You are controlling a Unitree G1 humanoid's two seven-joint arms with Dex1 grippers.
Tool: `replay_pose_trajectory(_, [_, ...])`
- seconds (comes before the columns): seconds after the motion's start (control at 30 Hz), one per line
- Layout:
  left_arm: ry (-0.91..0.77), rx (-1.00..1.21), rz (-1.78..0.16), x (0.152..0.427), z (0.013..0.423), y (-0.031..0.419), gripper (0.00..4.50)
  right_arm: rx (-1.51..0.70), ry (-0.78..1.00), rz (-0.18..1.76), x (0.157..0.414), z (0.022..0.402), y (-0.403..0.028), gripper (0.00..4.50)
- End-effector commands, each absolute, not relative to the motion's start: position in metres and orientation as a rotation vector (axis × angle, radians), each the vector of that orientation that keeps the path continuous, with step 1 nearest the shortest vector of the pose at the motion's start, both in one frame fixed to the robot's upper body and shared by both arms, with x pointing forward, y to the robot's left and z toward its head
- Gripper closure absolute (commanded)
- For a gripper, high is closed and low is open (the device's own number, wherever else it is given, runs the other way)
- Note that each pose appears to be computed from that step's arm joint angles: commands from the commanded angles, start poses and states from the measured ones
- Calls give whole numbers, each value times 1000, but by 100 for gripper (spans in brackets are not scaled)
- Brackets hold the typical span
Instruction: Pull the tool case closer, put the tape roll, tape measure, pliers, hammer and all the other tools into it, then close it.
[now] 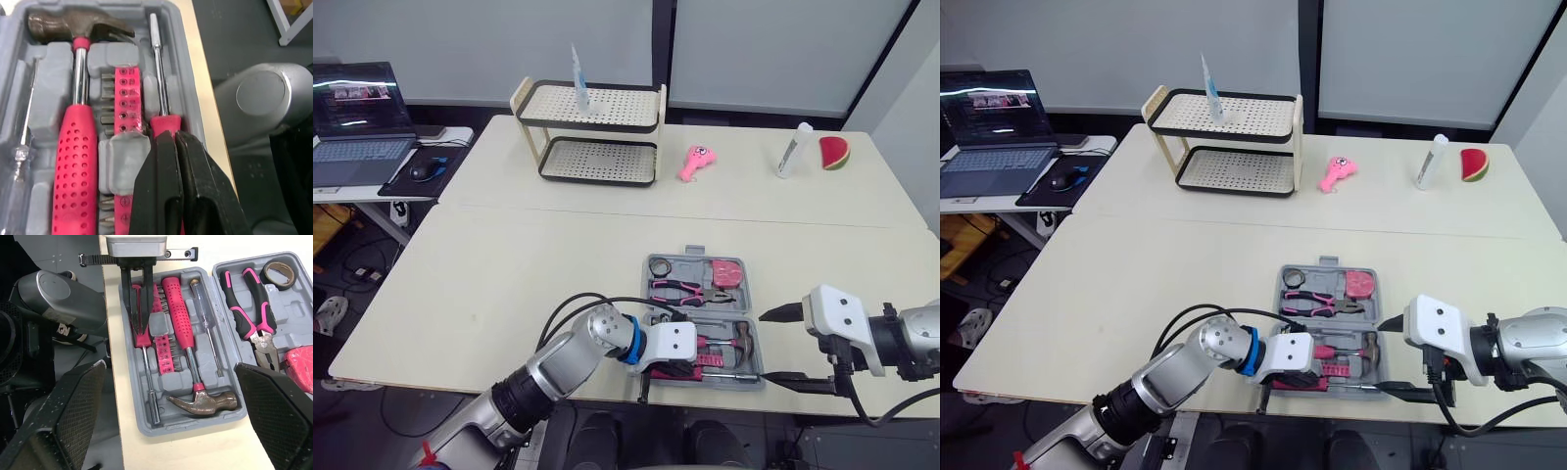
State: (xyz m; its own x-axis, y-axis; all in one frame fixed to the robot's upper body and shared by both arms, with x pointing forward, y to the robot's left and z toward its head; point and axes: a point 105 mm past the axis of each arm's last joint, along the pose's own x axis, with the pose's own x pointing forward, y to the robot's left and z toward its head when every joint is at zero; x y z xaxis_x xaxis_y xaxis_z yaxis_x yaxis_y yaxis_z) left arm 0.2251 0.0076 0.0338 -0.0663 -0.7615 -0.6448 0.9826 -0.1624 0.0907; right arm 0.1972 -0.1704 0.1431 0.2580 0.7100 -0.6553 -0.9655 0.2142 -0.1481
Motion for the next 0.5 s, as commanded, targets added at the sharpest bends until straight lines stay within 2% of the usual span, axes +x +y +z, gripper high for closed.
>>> replay_pose_trajectory(0.03, [540,713,-1607,218,12,21,445,-623,475,1249,195,149,-165,0])
replay_pose_trajectory(0.3, [497,632,-1596,219,24,13,445,-615,450,1252,197,151,-163,0])
replay_pose_trajectory(0.4, [407,489,-1590,224,62,8,445,-589,413,1236,201,156,-161,0])
replay_pose_trajectory(0.5, [330,367,-1567,231,103,22,445,-592,379,1176,210,159,-166,0])
